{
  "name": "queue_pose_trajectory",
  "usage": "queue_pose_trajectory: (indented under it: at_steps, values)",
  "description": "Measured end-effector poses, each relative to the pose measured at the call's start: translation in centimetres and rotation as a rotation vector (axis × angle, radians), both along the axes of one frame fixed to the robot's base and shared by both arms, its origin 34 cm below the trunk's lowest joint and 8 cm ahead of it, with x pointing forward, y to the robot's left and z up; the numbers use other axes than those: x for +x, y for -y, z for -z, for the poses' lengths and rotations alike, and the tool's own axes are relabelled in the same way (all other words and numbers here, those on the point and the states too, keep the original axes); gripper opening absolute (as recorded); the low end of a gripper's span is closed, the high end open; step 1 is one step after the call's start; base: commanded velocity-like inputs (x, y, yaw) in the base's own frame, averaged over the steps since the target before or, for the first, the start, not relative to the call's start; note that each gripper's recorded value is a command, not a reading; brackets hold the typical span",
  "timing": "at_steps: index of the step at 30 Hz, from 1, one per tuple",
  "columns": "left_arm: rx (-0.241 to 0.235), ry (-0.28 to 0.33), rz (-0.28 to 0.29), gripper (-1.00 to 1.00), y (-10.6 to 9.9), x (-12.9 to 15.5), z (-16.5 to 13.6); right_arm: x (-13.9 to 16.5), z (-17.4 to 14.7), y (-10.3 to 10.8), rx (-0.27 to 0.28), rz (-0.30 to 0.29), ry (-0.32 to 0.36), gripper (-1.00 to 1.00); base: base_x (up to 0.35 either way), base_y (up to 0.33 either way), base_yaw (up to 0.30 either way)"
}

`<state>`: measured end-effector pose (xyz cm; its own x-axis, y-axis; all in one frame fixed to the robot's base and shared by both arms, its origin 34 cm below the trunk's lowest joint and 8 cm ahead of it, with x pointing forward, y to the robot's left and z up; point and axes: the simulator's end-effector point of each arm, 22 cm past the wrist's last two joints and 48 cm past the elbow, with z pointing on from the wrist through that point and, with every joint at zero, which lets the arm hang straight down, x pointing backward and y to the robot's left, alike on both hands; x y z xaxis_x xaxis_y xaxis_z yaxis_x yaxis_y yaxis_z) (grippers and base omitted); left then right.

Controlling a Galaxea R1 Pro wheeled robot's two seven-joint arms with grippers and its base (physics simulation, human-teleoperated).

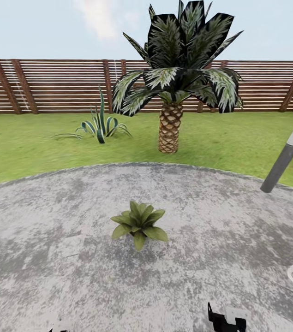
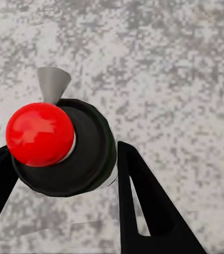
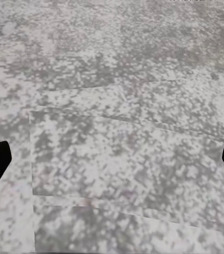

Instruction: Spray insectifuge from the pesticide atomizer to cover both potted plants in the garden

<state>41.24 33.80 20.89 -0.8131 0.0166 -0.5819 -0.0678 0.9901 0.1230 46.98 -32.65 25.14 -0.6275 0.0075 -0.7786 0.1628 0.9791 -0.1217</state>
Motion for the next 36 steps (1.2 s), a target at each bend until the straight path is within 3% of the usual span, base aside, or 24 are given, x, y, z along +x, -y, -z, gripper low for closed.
queue_pose_trajectory:
  at_steps: [6,23,26,28,29,31,32,34,36]
  values:
    - [0.0,0.0,0.0,-1.0,0.0,0.0,0.0,0.0,0.0,0.0,0.0,0.0,0.0,1.0,-0.199,-0.242,0.245]
    - [0.0,0.001,-0.003,-1.0,0.0,0.0,0.0,0.0,-0.1,0.0,-0.001,-0.001,0.001,1.0,-0.01,-0.089,0.008]
    - [0.001,0.001,-0.001,-1.0,-0.2,0.0,-0.1,0.1,0.0,0.0,-0.002,-0.009,0.0,1.0,0.0,-0.006,0.0]
    - [0.006,0.006,0.02,-1.0,-0.1,0.4,-0.2,0.3,-0.1,-0.4,-0.013,-0.052,-0.001,1.0,0.0,-0.002,0.0]
    - [0.005,0.006,0.036,-1.0,0.1,0.5,-0.2,0.4,-0.1,-0.9,-0.022,-0.091,-0.001,1.0,0.0,0.0,0.0]
    - [-0.022,-0.006,0.143,-1.0,1.8,0.9,-0.1,1.0,-0.3,-3.0,-0.051,-0.232,0.001,1.0,0.0,0.0,0.0]
    - [-0.072,-0.024,0.257,-1.0,3.9,0.7,0.1,1.6,-0.6,-4.4,-0.068,-0.319,0.012,1.0,0.0,0.0,0.0]
    - [-0.15,-0.05,0.398,-1.0,5.9,0.2,0.0,2.7,-1.3,-5.8,-0.092,-0.413,0.039,1.0,0.0,0.0,0.0]
    - [-0.256,-0.069,0.579,-1.0,8.3,0.5,-1.1,4.1,-2.4,-7.8,-0.113,-0.558,0.077,1.0,0.0,0.0,0.0]
